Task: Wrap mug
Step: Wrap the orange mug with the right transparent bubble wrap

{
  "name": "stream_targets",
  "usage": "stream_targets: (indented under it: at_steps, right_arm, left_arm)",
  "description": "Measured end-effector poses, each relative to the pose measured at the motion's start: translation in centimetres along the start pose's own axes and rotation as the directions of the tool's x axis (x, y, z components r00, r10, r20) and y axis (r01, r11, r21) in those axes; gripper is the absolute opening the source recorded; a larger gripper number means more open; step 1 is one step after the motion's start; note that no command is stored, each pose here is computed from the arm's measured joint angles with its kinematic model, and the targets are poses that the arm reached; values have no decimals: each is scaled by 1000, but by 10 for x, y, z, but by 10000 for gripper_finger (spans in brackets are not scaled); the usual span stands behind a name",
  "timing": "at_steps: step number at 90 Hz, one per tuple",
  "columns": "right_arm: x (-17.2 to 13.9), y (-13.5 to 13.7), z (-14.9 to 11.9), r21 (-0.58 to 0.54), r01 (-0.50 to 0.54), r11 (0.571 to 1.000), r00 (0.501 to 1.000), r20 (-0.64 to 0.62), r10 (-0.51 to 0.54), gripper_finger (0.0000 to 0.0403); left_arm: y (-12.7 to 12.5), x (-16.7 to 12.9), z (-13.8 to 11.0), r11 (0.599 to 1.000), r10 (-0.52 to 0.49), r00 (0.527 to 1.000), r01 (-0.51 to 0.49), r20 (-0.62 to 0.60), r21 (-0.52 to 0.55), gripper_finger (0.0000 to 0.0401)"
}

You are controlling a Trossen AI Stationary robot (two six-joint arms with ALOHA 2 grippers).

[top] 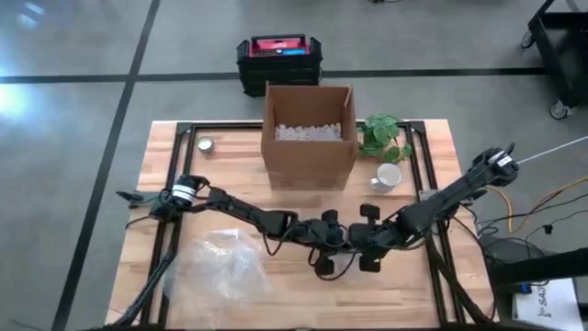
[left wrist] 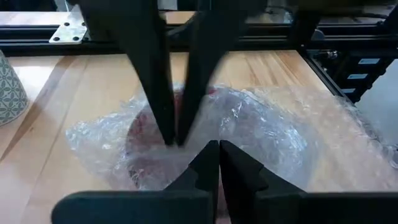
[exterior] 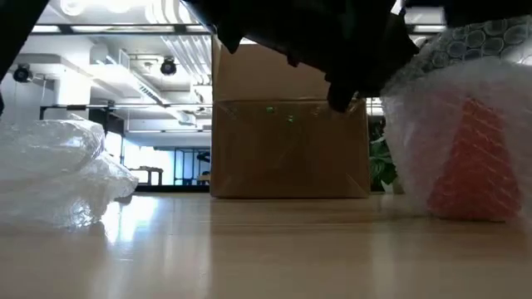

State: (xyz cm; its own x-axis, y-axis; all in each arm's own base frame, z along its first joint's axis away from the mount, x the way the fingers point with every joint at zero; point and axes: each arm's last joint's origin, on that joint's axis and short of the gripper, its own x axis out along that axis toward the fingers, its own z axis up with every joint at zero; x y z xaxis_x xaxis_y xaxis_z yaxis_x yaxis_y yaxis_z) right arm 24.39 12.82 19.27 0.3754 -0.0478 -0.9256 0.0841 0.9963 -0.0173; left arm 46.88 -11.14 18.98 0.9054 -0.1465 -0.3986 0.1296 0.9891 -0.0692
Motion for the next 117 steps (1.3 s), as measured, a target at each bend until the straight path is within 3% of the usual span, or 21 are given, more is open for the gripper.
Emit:
stream_targets:
  at_steps: [19,43,57,64,76,93,117]
  right_arm:
    - [33,3,-7,-2,83,997,995,-56,-83,0]
    - [21,9,7,-36,47,998,999,-26,-48,0]
    - [19,9,9,-59,51,997,999,-9,-51,0]
    - [20,8,8,-57,62,996,998,-9,-63,0]
    - [23,8,7,-57,71,996,997,-8,-71,0]
    - [24,9,8,-49,75,996,997,-2,-75,0]
    - [24,9,8,-39,74,996,997,1,-74,0]
  left_arm:
    - [0,-4,6,1000,6,1000,-6,9,-9,0]
    - [-9,-52,40,1000,-5,996,5,-94,6,0]
    - [-18,-66,24,997,74,961,-69,-267,29,0]
    - [-22,-65,7,999,35,948,-36,-316,4,0]
    - [-28,-59,-12,997,-68,979,60,-190,-48,0]
    - [-18,-55,-4,994,-81,995,85,66,-67,0]
    - [-3,-57,-3,997,-27,999,29,30,-74,0]
